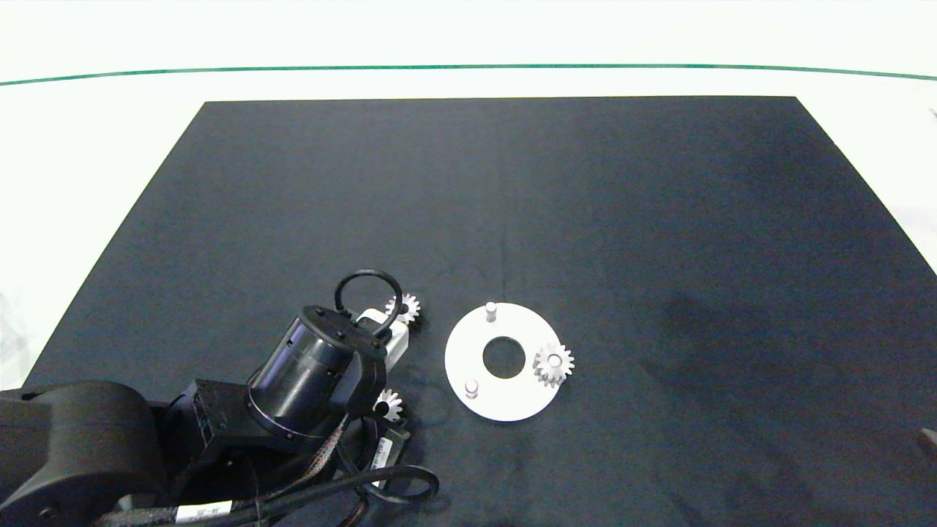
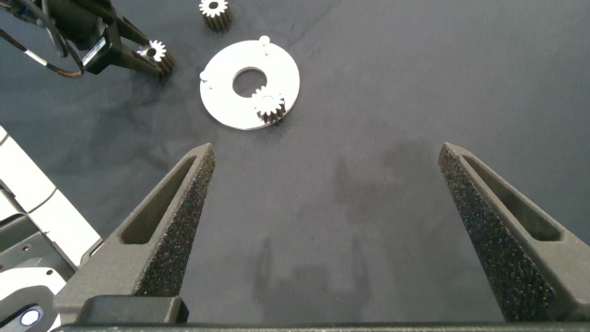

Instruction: Install three planetary gears onto the carrier pins

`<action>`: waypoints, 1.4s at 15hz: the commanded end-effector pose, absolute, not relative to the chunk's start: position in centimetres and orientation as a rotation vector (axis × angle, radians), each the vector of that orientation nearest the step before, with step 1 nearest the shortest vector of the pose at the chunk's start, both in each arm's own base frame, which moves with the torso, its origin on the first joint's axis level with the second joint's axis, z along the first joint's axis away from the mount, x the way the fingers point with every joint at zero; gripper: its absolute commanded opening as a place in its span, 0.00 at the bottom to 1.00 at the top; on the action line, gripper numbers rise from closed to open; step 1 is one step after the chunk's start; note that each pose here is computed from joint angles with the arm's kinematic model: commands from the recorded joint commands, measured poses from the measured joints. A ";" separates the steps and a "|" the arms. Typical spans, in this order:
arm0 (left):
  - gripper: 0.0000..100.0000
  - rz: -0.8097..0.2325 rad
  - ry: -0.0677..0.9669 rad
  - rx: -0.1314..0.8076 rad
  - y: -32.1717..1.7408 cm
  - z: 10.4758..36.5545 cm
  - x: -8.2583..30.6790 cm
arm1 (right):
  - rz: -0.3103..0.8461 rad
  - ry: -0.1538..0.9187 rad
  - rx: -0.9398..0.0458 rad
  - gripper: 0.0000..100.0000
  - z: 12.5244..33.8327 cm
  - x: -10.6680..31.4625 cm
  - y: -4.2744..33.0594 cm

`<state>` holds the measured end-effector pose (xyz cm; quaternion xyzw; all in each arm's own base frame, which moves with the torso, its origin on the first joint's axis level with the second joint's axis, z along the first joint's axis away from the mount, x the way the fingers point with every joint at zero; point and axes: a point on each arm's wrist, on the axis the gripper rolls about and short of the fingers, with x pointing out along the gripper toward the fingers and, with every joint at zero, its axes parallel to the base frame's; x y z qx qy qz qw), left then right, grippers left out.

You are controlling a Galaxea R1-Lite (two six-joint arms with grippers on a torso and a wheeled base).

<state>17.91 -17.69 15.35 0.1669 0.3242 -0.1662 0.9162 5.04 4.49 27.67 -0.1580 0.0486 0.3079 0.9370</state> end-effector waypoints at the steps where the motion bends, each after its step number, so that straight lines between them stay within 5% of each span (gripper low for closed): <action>1: 0.23 -0.341 0.659 0.340 -17.6 15.6 17.8 | 0.628 0.098 -0.324 1.00 27.7 5.0 4.4; 13: 0.00 -0.347 0.639 0.328 -17.5 16.2 17.6 | 0.629 0.105 -0.329 1.00 27.6 5.1 4.5; 17: 0.00 -0.360 0.542 0.264 -16.3 19.2 16.6 | 0.638 0.100 -0.366 1.00 27.3 5.1 4.5; 21: 0.00 -0.389 0.487 0.321 -15.8 22.4 16.0 | 0.639 0.103 -0.371 1.00 27.1 5.1 4.6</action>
